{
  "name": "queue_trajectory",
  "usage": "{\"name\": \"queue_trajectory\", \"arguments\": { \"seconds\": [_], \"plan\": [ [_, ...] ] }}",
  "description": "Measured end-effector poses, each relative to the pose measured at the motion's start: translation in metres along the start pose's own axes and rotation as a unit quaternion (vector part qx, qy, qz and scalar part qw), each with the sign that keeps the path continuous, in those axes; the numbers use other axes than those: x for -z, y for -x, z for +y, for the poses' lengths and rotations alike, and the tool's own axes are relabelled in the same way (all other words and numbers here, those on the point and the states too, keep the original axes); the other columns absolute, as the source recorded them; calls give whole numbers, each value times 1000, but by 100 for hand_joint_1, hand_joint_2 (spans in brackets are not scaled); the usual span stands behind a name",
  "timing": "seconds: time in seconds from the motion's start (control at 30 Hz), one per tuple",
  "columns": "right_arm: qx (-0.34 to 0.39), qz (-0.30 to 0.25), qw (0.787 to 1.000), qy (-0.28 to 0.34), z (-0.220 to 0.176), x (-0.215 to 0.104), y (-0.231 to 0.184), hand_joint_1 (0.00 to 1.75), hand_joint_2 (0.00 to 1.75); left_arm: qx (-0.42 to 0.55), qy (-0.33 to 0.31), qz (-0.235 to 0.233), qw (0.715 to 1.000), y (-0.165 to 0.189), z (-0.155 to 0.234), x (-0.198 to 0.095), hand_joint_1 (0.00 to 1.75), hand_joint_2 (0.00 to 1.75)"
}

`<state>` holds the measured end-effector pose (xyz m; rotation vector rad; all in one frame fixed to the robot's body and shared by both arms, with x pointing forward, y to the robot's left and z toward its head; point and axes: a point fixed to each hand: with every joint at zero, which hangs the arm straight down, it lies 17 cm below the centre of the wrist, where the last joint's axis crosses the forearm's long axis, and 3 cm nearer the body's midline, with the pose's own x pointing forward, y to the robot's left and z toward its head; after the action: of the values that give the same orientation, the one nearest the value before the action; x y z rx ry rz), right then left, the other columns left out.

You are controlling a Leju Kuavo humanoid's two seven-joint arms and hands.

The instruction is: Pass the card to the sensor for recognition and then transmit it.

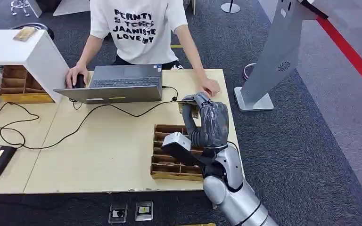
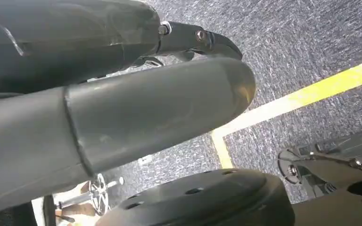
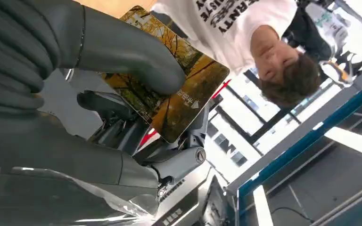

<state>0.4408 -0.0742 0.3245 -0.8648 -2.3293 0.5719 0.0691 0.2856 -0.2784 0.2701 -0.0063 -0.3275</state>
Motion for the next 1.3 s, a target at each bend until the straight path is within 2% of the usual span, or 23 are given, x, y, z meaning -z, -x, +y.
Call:
{"name": "queue_trajectory", "arguments": {
  "seconds": [0.4, 1.07, 1.3],
  "plan": [
    [-29, 74, 997, 16, -27, -19, 51, 175, 175, -2, 0, 1, 1000, 1, 0, 0, 0, 0],
    [-94, 209, 973, -14, -53, -96, 133, 175, 175, 10, -2, -3, 1000, 1, 1, 1, 0, 0],
    [-104, 224, 968, -32, -55, -108, 143, 175, 175, 12, 0, -2, 1000, 1, 0, 0, 0, 0]
  ]
}}
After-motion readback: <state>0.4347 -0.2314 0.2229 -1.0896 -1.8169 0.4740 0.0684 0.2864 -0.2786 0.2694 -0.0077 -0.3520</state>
